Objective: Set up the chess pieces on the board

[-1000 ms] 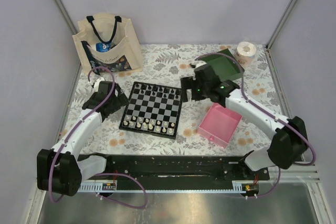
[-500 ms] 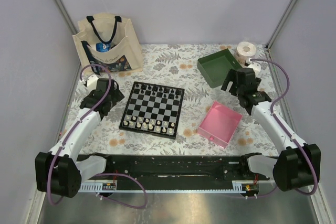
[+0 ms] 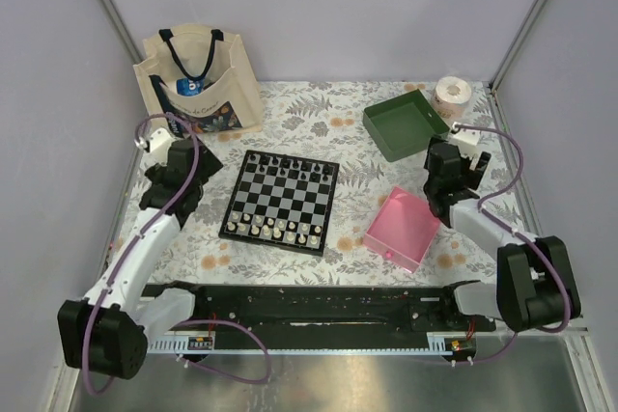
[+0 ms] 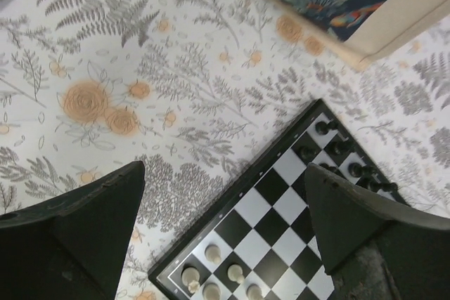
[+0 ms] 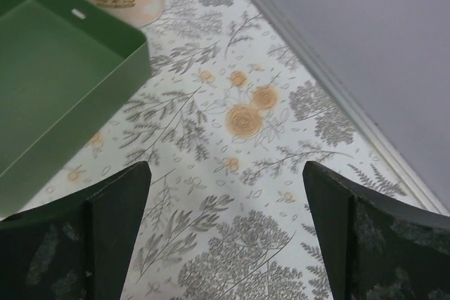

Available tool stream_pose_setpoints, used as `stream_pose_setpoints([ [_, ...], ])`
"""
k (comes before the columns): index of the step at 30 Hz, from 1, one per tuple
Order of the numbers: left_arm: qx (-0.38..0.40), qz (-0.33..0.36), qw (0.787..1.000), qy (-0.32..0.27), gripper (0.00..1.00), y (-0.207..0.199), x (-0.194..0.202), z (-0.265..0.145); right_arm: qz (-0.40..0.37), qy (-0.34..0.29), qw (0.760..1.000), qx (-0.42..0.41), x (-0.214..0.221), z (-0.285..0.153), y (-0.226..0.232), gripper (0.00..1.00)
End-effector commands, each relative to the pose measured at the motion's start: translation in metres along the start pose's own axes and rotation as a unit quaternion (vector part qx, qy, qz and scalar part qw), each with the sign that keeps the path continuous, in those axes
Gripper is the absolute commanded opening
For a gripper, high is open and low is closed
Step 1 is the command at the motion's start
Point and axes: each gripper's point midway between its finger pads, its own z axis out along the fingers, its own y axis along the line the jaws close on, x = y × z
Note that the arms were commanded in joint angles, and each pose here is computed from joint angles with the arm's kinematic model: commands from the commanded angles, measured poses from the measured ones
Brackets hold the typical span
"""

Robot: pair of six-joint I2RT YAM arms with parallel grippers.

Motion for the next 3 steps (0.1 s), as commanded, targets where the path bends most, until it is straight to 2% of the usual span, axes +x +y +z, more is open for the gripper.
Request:
stream_pose_setpoints([
  [1,0.027,-0.024,0.995,-0.095,0.99,-0.0122,-0.047,-0.0087,0.019,-0.074,0.994,0.078,-0.0337,0.0074,-0.019,1.0],
  [3,0.018,-0.022,0.992,-0.122,0.99,-0.0098,-0.0569,-0.0116,0.019,-0.083,0.994,0.064,-0.0358,0.0086,-0.0135,1.0],
])
